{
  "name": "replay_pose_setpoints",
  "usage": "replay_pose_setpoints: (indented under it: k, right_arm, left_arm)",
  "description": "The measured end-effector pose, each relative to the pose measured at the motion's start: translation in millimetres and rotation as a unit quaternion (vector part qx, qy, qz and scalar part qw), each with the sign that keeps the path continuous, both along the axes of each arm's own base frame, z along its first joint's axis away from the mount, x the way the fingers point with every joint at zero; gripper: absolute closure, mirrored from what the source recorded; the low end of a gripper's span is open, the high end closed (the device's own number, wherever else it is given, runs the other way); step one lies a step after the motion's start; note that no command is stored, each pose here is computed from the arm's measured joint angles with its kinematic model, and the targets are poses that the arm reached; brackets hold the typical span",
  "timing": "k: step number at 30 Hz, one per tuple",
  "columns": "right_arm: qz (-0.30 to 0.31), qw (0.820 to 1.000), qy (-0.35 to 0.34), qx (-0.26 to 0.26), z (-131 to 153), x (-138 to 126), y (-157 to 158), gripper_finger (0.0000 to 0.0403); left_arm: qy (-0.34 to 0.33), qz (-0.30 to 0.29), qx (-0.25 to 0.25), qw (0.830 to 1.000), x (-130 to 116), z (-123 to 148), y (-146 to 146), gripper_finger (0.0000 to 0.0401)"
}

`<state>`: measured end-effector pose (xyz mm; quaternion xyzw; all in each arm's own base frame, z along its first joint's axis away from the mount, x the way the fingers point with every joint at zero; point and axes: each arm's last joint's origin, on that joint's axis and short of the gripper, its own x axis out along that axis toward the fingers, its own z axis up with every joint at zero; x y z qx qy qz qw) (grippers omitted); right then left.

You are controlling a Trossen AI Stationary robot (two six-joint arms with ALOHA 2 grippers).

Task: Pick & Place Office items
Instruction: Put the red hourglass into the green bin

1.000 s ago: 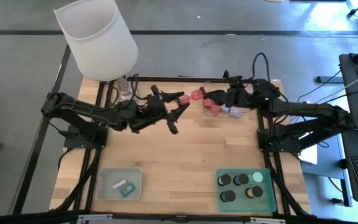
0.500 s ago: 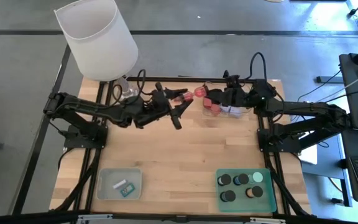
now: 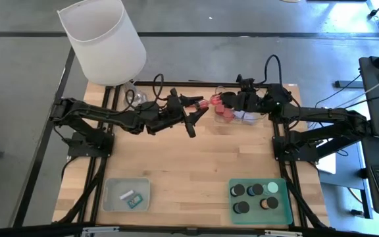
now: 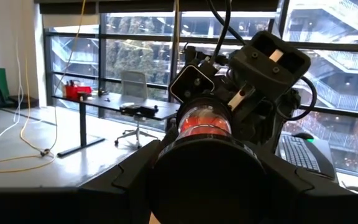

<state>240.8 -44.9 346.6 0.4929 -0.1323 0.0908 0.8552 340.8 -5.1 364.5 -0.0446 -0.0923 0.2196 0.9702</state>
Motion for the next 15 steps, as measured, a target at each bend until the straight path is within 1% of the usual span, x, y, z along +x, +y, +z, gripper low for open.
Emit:
replay_pose_setpoints:
  k: [6,15]
  right_arm:
    - [0.000,1.000,0.022,0.005,-4.2,1.3,-0.3,0.0099]
    - [-0.012,0.999,0.032,0.011,-6.0,1.8,-1.1,0.0187]
  left_arm:
    - [0.011,0.017,0.018,1.000,-0.3,-0.1,0.7,0.0201]
    - [0.012,0.018,0.021,1.000,-0.4,-0.1,0.6,0.0199]
